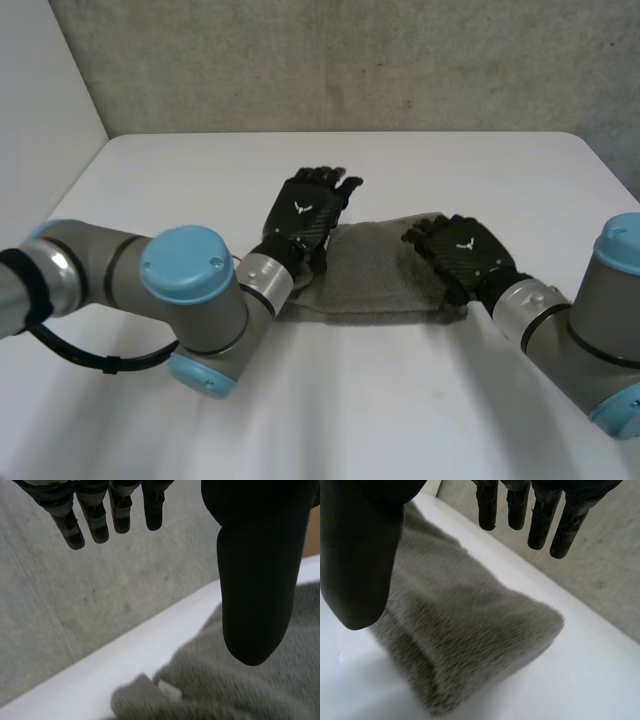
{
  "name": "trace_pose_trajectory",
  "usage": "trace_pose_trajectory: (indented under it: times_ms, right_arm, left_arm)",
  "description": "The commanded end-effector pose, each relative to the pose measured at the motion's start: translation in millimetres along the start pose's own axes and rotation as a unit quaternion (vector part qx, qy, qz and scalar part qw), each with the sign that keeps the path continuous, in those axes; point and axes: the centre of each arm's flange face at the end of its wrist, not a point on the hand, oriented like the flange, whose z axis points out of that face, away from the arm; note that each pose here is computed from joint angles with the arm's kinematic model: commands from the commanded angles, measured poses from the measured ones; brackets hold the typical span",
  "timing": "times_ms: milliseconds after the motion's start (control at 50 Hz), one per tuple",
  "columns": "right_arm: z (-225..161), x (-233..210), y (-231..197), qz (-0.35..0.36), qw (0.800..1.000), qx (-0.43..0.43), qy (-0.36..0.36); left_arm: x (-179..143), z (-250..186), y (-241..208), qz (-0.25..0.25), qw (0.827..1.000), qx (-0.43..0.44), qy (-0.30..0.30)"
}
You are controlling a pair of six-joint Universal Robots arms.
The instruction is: Fold the towel.
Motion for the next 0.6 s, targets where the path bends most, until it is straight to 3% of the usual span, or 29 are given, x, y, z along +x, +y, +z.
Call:
trace_pose_trajectory:
  times_ms: [20, 320, 600]
  right_arm:
    - [11, -3, 22, -0.005, 1.000, -0.027, -0.009]
    - [21, 11, 38, -0.080, 0.994, -0.051, 0.057]
    - [19, 11, 30, -0.086, 0.994, -0.037, 0.063]
  left_arm:
    - [-8, 9, 32, 0.002, 0.999, -0.034, -0.029]
    - [-48, -4, 56, 0.045, 0.980, -0.103, -0.166]
    - [-46, -21, 49, 0.050, 0.972, -0.116, -0.196]
